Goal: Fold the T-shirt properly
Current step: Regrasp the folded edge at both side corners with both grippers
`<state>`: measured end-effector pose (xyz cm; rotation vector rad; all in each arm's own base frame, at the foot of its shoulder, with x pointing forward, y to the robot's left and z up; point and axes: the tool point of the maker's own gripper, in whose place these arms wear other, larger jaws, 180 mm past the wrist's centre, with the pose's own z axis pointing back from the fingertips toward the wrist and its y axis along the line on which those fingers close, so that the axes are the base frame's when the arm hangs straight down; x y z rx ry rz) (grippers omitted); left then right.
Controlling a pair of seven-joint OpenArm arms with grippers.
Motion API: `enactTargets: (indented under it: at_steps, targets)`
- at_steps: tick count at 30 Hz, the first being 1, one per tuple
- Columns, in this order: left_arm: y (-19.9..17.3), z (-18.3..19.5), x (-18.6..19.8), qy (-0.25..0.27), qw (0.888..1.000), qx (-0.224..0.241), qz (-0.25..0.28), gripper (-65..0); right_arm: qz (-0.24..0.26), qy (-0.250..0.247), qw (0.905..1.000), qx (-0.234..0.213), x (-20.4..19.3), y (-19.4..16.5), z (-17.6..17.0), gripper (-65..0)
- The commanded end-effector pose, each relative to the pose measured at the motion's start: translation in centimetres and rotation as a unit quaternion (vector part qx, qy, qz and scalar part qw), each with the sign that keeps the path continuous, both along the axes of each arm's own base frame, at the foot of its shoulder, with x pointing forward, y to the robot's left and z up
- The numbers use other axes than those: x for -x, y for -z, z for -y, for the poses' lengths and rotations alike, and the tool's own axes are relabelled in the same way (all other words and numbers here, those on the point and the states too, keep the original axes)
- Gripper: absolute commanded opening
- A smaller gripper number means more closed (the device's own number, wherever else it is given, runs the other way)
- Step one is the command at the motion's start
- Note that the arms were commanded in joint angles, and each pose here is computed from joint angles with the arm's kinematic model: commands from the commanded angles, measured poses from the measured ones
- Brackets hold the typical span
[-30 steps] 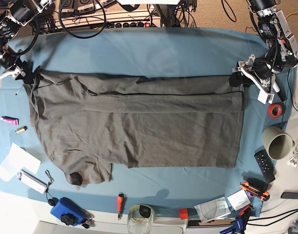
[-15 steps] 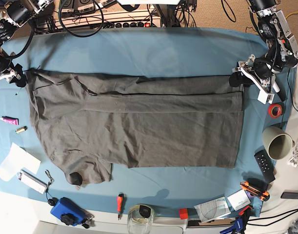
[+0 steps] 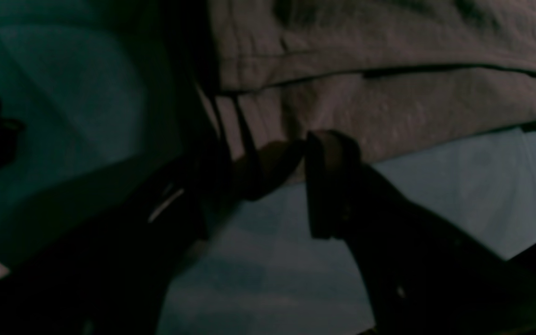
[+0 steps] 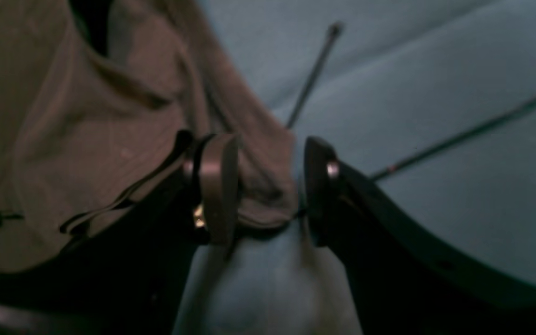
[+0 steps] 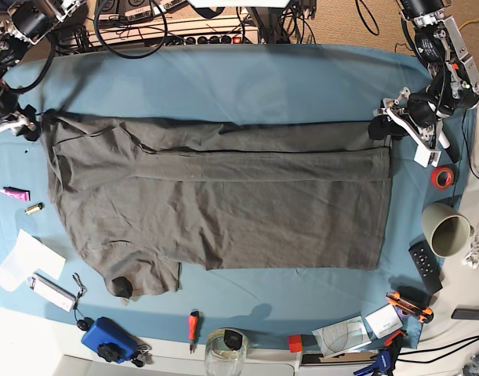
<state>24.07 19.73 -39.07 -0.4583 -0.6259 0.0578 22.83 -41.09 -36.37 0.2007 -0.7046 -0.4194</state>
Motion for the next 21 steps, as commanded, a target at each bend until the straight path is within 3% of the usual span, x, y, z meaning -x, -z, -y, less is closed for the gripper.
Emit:
enactTargets:
  at_steps: [1, 8, 17, 21]
  targets:
    - [-0.6, -0.4, -0.5, 0.0, 1.0, -0.006, 0.012, -35.8, 0.024, -0.01, 0.9995, 0.019, -1.3, -1.7, 0.5, -41.0]
    - [-0.6, -0.4, -0.5, 0.0, 1.0, -0.006, 0.012, -35.8, -0.048, -0.002, 0.9965, 0.068, -1.5, 1.0, 0.3, -41.0]
    - [-0.6, -0.4, -0.5, 0.0, 1.0, -0.006, 0.012, -35.8, -0.08, 0.005, 0.9945, 0.067, 0.0, 2.1, 0.4, -41.1]
    - [-0.6, -0.4, -0.5, 0.0, 1.0, -0.006, 0.012, -35.8, -0.124, -0.003, 0.9906, 0.057, 2.0, 3.2, 0.0, -41.2]
